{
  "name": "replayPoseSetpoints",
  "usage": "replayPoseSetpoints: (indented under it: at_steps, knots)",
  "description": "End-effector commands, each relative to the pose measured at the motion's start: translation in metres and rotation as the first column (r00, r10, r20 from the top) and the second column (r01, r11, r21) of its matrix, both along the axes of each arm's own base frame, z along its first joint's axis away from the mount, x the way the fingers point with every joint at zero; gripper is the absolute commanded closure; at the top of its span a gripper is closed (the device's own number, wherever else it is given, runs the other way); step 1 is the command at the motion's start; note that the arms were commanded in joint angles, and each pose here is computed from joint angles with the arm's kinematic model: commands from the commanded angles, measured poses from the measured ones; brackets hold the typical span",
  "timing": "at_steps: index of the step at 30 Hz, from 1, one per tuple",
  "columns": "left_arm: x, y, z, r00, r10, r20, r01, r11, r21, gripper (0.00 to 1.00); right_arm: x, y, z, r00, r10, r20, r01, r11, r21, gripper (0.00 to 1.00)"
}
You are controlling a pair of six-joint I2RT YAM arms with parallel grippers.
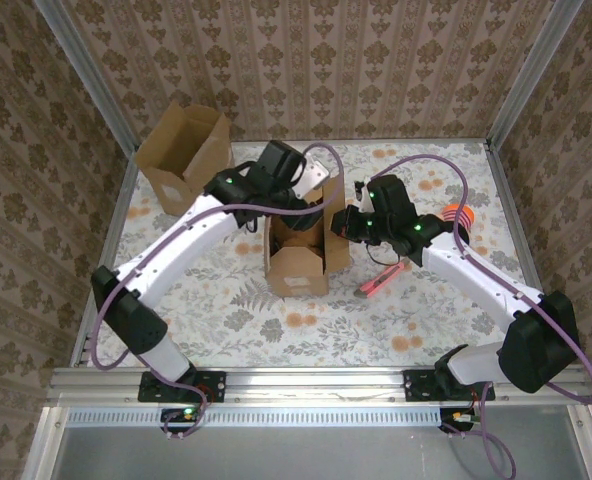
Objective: Unpack the express box
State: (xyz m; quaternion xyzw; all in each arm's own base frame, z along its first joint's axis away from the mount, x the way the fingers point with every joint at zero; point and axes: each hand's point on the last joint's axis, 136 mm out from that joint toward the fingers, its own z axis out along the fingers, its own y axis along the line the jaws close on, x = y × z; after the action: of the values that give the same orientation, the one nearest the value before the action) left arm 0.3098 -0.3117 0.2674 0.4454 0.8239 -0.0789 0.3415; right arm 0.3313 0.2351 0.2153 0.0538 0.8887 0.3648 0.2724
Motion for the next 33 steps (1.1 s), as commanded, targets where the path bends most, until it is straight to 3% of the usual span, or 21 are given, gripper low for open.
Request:
replayPoseSetpoints:
  at_steps: [1,5,12,20,29,33]
  knots:
    - [0.008,0.013,-0.023,0.996,-0.016,0.089,0.000,0.983,0.183,0.28,0.001,0.002,0.019,0.998,0.027,0.054,-0.028,0.999,0.027,1.00]
    - [0.014,0.011,-0.046,0.987,-0.030,0.158,-0.018,0.956,0.293,0.27,0.001,0.003,0.017,0.998,0.028,0.049,-0.029,0.999,0.028,1.00]
    - [0.032,0.018,-0.058,0.958,-0.025,0.284,-0.089,0.921,0.380,0.23,0.002,0.003,0.016,0.998,0.033,0.048,-0.034,0.999,0.029,1.00]
    - [0.054,0.029,-0.070,0.921,-0.020,0.390,-0.170,0.879,0.445,0.28,0.001,0.003,0.014,0.998,0.032,0.044,-0.034,0.999,0.035,1.00]
    - [0.067,0.035,-0.072,0.921,-0.012,0.389,-0.179,0.874,0.452,0.49,-0.001,0.002,0.014,0.998,0.035,0.046,-0.036,0.999,0.032,1.00]
    - [0.067,0.035,-0.068,0.926,-0.018,0.377,-0.166,0.876,0.452,0.72,-0.001,0.001,0.011,0.998,0.037,0.043,-0.038,0.999,0.025,1.00]
